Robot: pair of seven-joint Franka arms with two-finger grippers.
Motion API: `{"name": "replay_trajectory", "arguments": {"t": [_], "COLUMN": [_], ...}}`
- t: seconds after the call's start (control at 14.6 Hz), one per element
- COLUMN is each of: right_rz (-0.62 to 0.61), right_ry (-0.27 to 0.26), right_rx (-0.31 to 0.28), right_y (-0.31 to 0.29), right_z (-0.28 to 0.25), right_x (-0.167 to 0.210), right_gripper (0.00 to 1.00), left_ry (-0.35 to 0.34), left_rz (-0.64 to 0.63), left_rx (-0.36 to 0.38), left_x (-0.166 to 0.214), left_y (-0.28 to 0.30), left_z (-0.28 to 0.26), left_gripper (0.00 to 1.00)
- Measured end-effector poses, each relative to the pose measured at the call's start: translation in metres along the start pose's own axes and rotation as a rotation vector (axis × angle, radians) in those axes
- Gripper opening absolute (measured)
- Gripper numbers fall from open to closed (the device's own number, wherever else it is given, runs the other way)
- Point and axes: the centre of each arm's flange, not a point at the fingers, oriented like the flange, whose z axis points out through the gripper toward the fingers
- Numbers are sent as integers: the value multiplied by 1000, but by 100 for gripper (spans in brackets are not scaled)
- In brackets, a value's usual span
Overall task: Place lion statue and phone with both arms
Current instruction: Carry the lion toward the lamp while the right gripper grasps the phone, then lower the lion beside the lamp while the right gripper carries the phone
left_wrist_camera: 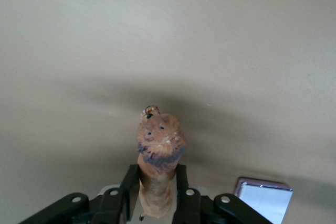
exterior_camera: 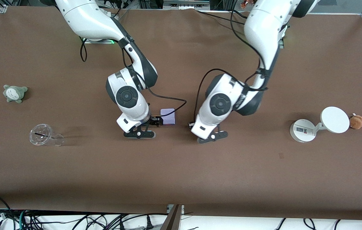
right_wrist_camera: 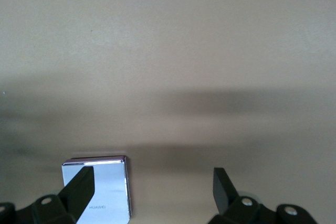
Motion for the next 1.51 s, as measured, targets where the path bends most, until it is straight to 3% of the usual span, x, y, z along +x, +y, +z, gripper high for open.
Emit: {"name": "replay_trajectory", "arguments": {"t": [0.21,0.41,0.75,1.03,1.51], "right_rz": [3,6,-25,-48,-51], "right_ry": [-8,-7,-13,-7,-10], "right_rx": [-4,-3,-7,-3,-6], "right_y": [-20,-38,-57,-70,-71], "right_z": [18,34,47,65,79], "right_x": [-13,-26,-41,-51,-54], "right_gripper": [100,100,100,100,100], "left_ry": [-11,-16,-95,-73,-40], "left_rz": [32,99,185,244,250], "left_rx": [6,-1,-3,89,103], "left_x": [34,83,127,130,121], "left_y": [-50,-143,-280,-314,-337], "left_z": [-57,-93,-72,-36,13], "left_gripper": [32,32,32,32,32]}}
